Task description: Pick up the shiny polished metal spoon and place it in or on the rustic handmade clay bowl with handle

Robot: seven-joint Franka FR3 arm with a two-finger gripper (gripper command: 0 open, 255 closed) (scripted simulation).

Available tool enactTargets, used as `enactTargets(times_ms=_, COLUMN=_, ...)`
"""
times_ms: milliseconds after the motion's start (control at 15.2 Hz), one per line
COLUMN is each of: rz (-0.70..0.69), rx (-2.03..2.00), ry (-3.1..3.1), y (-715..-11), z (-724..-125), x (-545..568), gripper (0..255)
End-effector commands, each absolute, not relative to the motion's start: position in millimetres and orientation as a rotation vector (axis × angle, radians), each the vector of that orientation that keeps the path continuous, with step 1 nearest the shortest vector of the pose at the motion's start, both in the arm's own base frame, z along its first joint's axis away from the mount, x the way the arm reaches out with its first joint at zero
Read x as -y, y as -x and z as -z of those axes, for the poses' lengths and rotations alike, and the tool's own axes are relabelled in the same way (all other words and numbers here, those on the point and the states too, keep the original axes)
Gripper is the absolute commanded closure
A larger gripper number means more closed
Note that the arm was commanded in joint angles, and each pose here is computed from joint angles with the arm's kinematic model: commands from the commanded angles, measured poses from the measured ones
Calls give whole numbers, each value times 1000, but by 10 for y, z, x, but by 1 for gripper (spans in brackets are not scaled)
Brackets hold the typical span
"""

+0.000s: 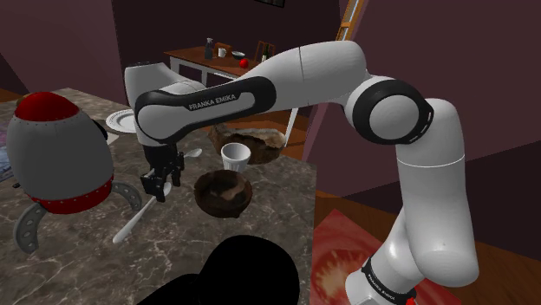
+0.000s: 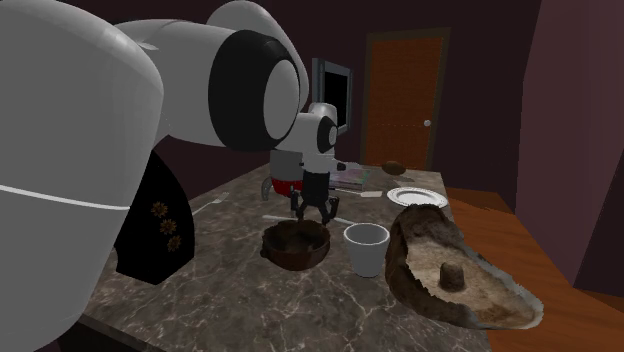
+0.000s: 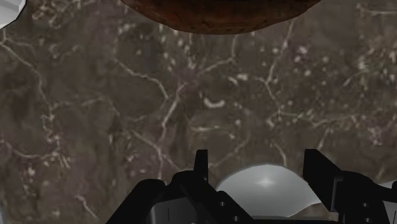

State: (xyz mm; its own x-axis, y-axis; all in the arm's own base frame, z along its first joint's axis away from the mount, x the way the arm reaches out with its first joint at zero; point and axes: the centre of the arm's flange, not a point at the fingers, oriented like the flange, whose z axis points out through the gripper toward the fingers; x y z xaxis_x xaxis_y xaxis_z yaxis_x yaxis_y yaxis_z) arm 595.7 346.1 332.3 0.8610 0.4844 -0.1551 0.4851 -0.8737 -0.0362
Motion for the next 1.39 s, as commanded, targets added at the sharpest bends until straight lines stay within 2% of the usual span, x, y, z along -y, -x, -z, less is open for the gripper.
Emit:
enactTargets(times_ms=0, rz=251, rx=-788, ry=-3026, y=-5956, z=-3321, x=-3461, gripper=255)
enactTargets(times_ms=1320, rz=251, rx=-788, ry=-3026, y=-5956, z=-4377, x=-3461, gripper=255)
